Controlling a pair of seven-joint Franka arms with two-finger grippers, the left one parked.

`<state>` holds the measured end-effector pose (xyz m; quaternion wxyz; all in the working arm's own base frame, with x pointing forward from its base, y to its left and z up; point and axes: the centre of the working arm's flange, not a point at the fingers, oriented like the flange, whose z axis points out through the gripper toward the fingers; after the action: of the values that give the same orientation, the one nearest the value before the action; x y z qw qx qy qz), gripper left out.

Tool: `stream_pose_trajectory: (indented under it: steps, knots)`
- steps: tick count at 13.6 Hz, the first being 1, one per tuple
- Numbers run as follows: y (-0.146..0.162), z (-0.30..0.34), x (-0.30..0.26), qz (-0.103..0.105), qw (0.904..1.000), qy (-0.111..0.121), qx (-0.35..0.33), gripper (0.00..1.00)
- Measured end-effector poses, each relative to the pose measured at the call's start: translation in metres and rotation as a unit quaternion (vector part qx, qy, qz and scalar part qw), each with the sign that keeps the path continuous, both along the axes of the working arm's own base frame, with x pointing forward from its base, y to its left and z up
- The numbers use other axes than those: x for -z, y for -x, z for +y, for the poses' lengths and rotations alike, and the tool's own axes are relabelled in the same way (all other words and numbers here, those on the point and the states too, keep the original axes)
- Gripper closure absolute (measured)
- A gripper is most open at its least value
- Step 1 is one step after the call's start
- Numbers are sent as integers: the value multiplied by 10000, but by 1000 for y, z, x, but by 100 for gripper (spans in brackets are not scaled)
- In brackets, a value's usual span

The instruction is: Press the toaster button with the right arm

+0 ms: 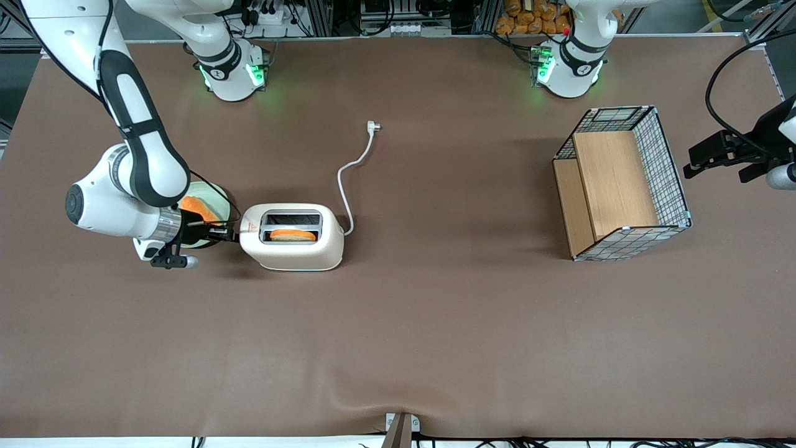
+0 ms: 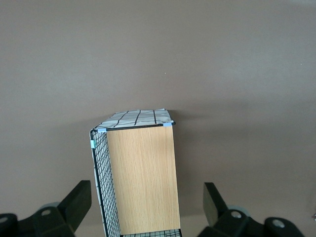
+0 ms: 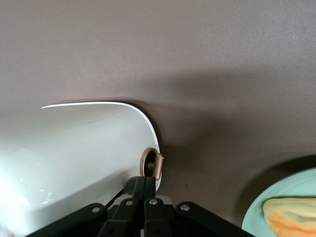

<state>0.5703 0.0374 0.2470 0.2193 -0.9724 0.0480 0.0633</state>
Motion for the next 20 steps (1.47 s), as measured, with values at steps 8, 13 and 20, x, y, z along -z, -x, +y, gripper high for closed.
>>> stream_pose_trajectory:
  steps: [8, 13, 20]
  knots:
    - [-6, -2, -10, 72, 9999, -102, -61, 99]
    - [-13, -5, -23, 141, 9997, -185, -122, 99]
    - [-31, -22, -62, 315, 9990, -198, -230, 93]
